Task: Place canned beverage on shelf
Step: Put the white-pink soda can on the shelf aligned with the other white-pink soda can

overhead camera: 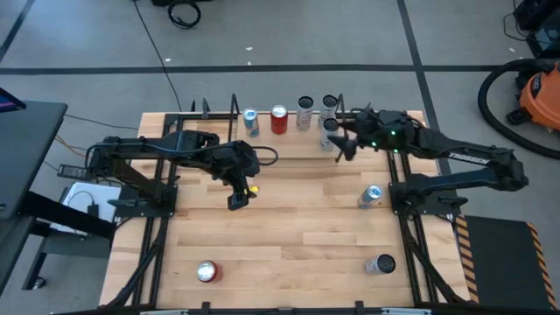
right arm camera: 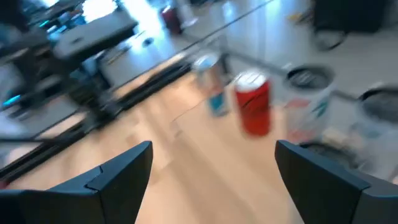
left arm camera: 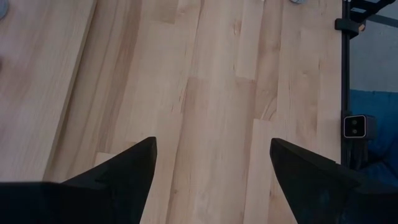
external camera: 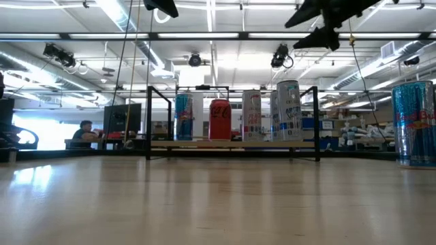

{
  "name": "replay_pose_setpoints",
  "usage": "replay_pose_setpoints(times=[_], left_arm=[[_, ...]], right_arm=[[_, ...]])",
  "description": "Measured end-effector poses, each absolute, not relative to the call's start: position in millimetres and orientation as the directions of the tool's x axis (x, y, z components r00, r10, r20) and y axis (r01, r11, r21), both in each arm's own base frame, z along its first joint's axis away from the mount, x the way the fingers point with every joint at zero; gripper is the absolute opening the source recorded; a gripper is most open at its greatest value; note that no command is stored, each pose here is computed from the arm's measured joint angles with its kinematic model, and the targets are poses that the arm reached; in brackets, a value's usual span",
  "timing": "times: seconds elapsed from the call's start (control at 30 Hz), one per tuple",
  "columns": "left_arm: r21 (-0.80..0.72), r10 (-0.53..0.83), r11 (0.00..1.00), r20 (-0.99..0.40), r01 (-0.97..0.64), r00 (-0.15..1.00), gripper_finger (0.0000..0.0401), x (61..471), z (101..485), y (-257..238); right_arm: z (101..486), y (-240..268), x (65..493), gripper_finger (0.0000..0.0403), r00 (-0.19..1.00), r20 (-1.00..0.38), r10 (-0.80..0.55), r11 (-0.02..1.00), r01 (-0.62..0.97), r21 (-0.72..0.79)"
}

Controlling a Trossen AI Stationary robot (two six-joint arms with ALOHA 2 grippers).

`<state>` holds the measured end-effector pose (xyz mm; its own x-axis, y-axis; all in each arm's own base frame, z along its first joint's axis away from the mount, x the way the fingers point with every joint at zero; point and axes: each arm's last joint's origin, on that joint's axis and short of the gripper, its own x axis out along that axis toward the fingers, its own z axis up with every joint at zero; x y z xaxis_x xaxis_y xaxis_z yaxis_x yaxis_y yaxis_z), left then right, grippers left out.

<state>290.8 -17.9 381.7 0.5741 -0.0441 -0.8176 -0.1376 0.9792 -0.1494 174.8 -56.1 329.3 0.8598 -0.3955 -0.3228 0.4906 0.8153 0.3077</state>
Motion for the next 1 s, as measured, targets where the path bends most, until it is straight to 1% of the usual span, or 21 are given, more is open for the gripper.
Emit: replay_pose_setpoints(times=[0.1,0.2,0.4,0.53,0.7,0.9,1.0], left_arm=[[-0.15,-0.044,0.979,-0.818,-0.138,0.574,0.0316,290.8,381.7,-17.8],[-0.15,-0.044,0.979,-0.818,-0.139,0.574,0.0316,290.8,381.7,-17.8],[-0.15,-0.044,0.979,-0.817,-0.138,0.575,0.0316,290.8,381.8,-17.9],[-0.15,-0.044,0.979,-0.817,-0.139,0.575,0.0316,290.9,381.8,-17.9],[-0.15,-0.044,0.979,-0.817,-0.138,0.575,0.0316,290.9,381.8,-17.9],[-0.163,-0.044,0.974,-0.817,-0.156,0.576,0.0316,290.9,381.9,-17.9],[-0.178,-0.044,0.968,-0.815,-0.177,0.577,0.0316,291.1,382.0,-17.9]], right_arm=[[328.2,-44.5,165.0,0.0348,0.884,-0.366,-0.29,0.831,0.423,0.362],[328.2,-32.0,158.0,0.0348,0.897,-0.386,-0.216,0.839,0.373,0.396],[331.0,-7.4,152.5,0.0348,0.923,-0.374,-0.094,0.854,0.268,0.446],[330.2,8.6,151.6,0.0348,0.923,-0.381,-0.063,0.867,0.239,0.436],[324.4,28.4,147.4,0.0347,0.901,-0.434,-0.008,0.888,0.206,0.41],[323.0,55.1,140.0,0.0347,0.876,-0.448,0.176,0.907,0.033,0.42],[323.0,66.2,135.1,0.0347,0.859,-0.449,0.246,0.905,-0.037,0.425]])
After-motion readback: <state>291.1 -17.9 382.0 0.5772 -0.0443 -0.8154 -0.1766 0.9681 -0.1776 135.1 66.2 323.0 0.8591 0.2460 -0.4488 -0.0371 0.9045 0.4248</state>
